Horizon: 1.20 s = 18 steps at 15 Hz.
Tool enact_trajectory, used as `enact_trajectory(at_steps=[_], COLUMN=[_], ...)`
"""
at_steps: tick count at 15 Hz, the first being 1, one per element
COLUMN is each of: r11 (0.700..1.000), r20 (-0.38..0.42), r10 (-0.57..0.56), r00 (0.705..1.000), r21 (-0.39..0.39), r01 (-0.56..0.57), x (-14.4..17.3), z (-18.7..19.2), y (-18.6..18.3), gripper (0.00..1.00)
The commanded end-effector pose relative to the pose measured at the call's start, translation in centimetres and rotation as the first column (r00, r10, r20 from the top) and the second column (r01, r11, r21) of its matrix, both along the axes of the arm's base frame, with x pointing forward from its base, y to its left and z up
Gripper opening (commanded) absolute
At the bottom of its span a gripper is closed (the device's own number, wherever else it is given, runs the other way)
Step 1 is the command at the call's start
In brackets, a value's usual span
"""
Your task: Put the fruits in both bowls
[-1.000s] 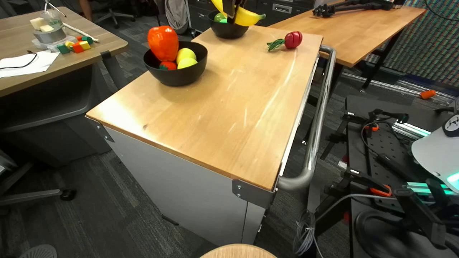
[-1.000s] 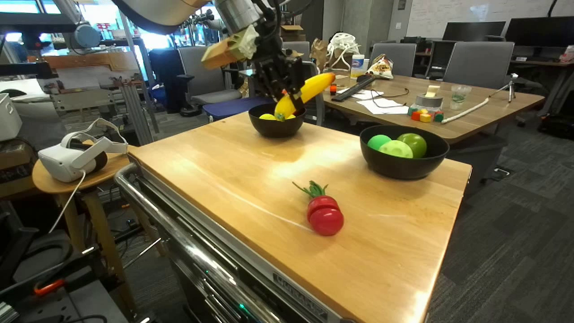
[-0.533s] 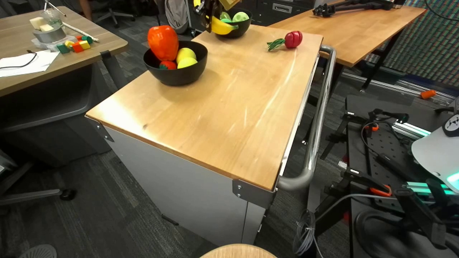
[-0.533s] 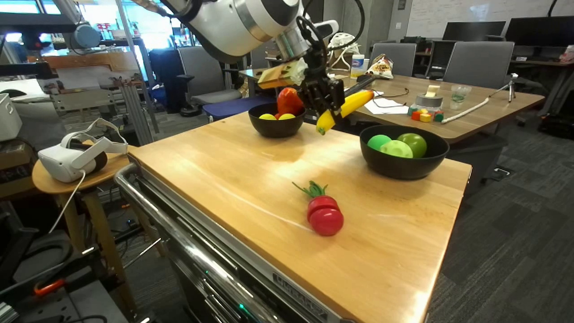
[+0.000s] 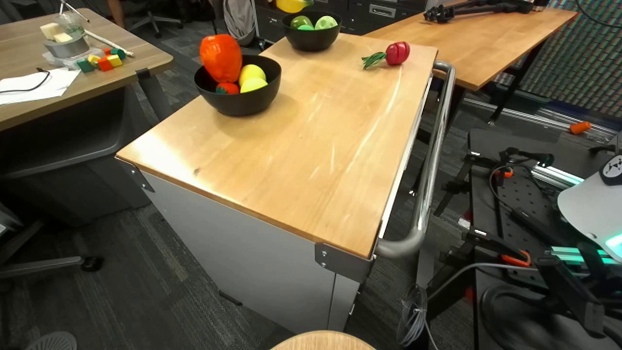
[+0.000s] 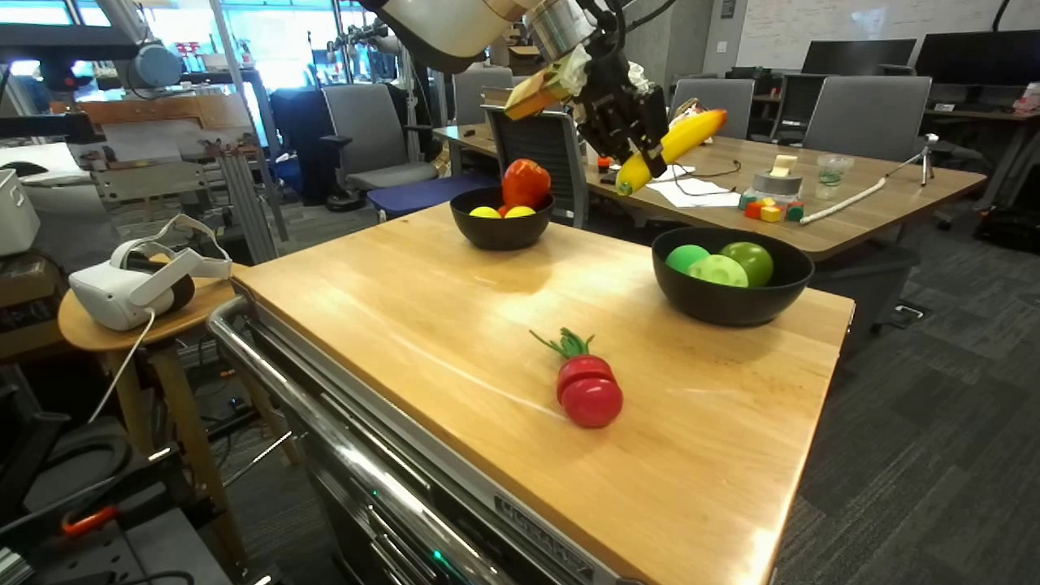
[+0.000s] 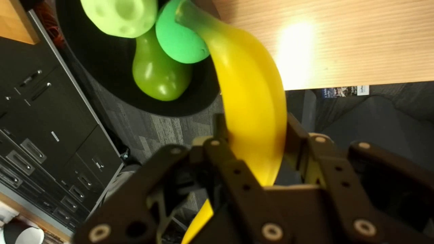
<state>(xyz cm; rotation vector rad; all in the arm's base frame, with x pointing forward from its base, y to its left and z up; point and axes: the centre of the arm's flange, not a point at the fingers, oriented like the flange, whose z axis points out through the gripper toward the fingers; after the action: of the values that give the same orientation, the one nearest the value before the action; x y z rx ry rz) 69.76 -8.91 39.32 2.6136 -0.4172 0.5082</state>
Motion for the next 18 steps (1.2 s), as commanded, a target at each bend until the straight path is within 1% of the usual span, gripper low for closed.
enact_trajectory(at_steps=[1,6,10,16,18], r11=[0.996,0.980,0.971,0.961,0.960], r20=[0.018,0.052,0.020,-0.017,-0.019], r10=[-0.084,-0.200,-0.240,-0.274,-0.275], r00=[0.996,0.978,0.970,0.962,0.961], r21=[-0.012,0.001,0.017,0.044,0.049], r01=[0.084,0.200,0.240,0.275,0.276], x=[-1.1,-2.1,-2.3,-2.3,-2.3], z=[1.1,0.8,-1.7,-4.6,-4.8], y=[-1.5,-5.7,-7.9,-9.1,-9.1], gripper=[0.16,0.16,0.16,0.17,0.66])
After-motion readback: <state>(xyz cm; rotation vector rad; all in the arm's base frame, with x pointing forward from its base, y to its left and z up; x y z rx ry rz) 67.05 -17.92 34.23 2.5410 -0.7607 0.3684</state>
